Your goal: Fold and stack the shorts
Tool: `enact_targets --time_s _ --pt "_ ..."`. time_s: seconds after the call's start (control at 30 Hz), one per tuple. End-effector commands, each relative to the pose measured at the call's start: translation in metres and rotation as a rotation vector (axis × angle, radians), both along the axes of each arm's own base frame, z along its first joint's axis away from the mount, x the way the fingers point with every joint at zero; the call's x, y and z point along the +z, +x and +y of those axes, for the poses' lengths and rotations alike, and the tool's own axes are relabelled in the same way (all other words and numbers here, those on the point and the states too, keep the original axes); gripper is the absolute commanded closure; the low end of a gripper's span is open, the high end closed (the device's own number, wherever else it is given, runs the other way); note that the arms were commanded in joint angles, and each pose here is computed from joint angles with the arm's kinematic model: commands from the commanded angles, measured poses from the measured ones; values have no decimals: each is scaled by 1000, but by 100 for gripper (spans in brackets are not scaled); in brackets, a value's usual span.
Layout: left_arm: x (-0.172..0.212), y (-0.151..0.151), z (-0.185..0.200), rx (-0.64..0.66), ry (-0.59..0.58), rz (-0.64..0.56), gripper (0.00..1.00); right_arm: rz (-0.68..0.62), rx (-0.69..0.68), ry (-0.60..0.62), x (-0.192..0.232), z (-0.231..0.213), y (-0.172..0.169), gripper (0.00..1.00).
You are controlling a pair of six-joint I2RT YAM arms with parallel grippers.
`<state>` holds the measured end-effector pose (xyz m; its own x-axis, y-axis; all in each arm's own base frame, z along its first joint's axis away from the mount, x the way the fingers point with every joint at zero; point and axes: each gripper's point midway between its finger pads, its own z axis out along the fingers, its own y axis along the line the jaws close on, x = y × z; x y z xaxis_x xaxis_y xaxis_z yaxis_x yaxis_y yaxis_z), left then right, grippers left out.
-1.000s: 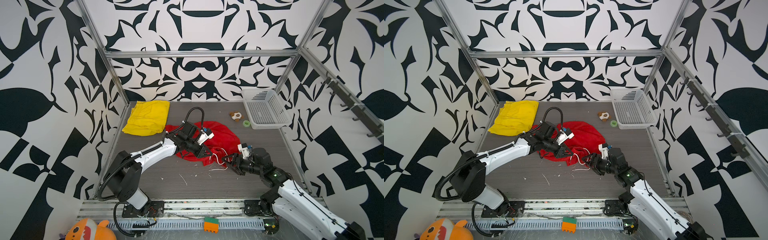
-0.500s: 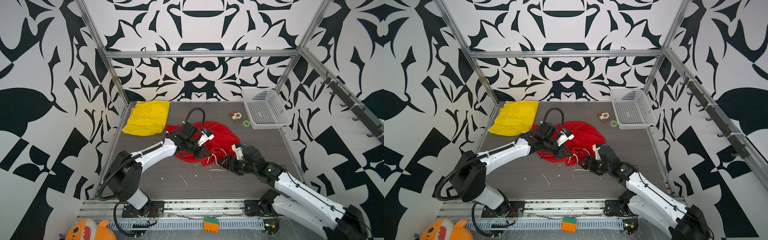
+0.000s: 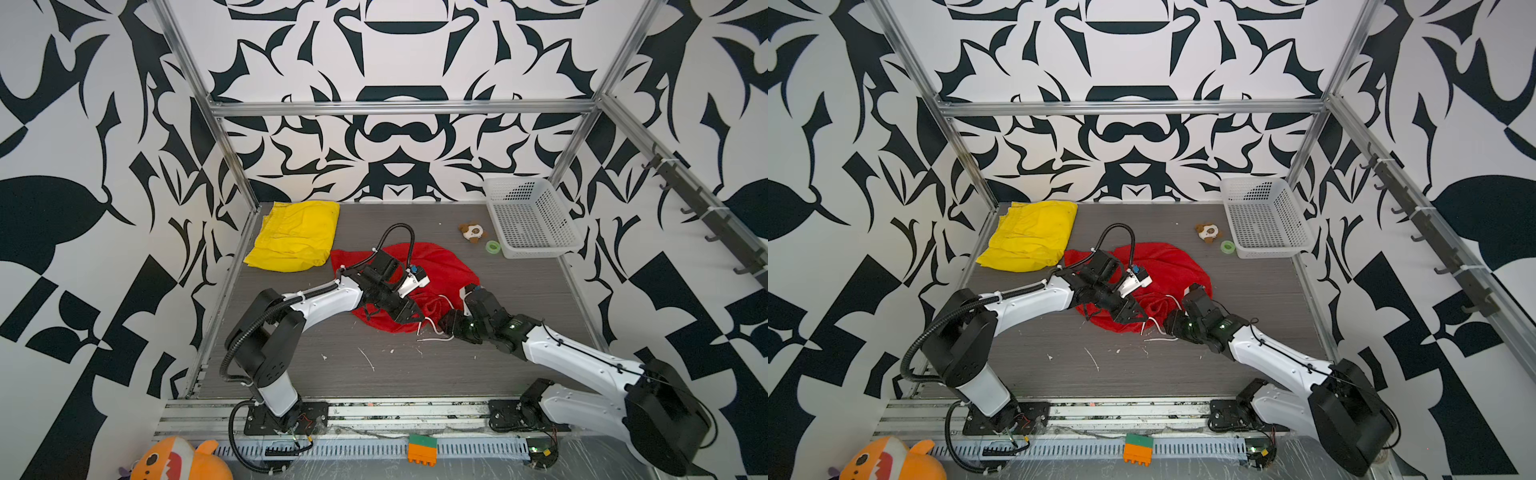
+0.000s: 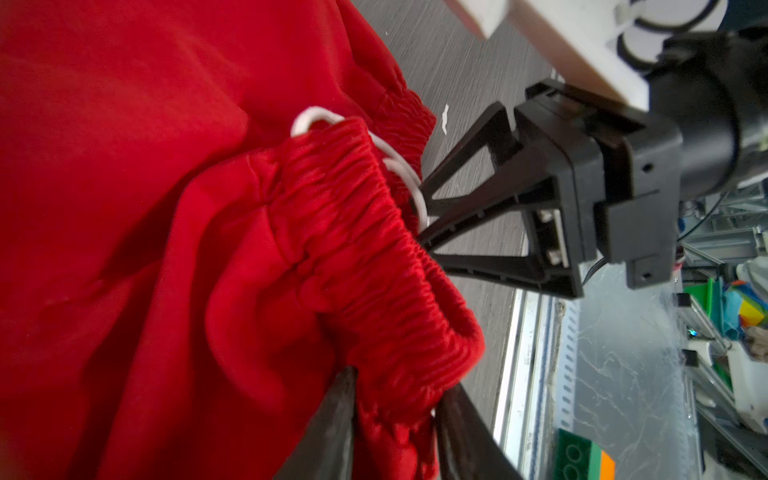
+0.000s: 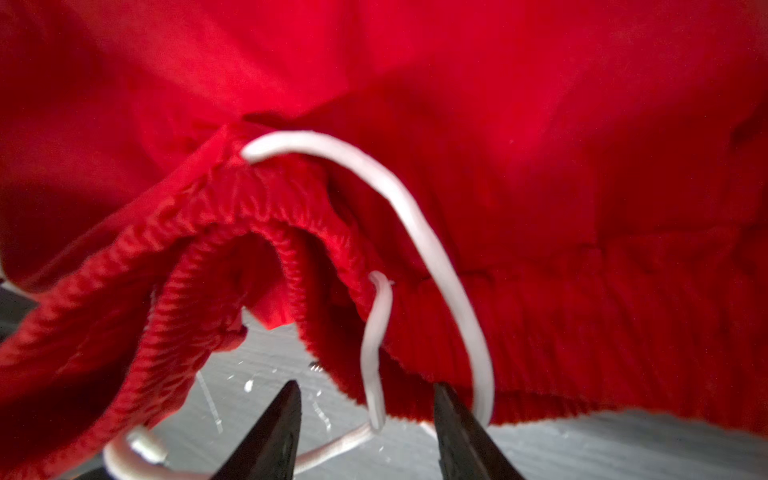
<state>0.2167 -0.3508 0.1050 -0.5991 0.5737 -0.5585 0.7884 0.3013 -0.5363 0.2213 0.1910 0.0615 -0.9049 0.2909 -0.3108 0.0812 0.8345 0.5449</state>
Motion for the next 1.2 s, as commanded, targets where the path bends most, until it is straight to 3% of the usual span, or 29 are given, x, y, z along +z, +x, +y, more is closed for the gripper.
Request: enact_targets --time_s 0.0,0.27,0.53,0.63,0.77,0.87,1.0,1.17 --pt "-9 -8 -2 -18 -9 37 61 -66 -27 -15 -1 -3 12 49" --pt "-8 -8 0 -9 -21 24 55 -79 -61 -48 -7 -11 17 64" --pt "-6 -4 -3 9 -36 19 48 -55 -100 -119 -16 -27 19 70" --pt "-3 -3 -4 11 -41 7 53 -58 -110 -137 -13 -32 19 71" --pt "2 -1 -4 15 -44 -7 68 -88 -120 -155 0 -43 20 71" --pt "9 -2 -4 14 -54 -7 75 -96 -136 -161 15 -55 19 63" --pt "28 -7 -5 13 -78 -30 78 -114 -105 -62 52 -46 10 46" --pt "41 -19 -11 -12 -92 -53 80 -57 -86 314 75 -1 -1 32"
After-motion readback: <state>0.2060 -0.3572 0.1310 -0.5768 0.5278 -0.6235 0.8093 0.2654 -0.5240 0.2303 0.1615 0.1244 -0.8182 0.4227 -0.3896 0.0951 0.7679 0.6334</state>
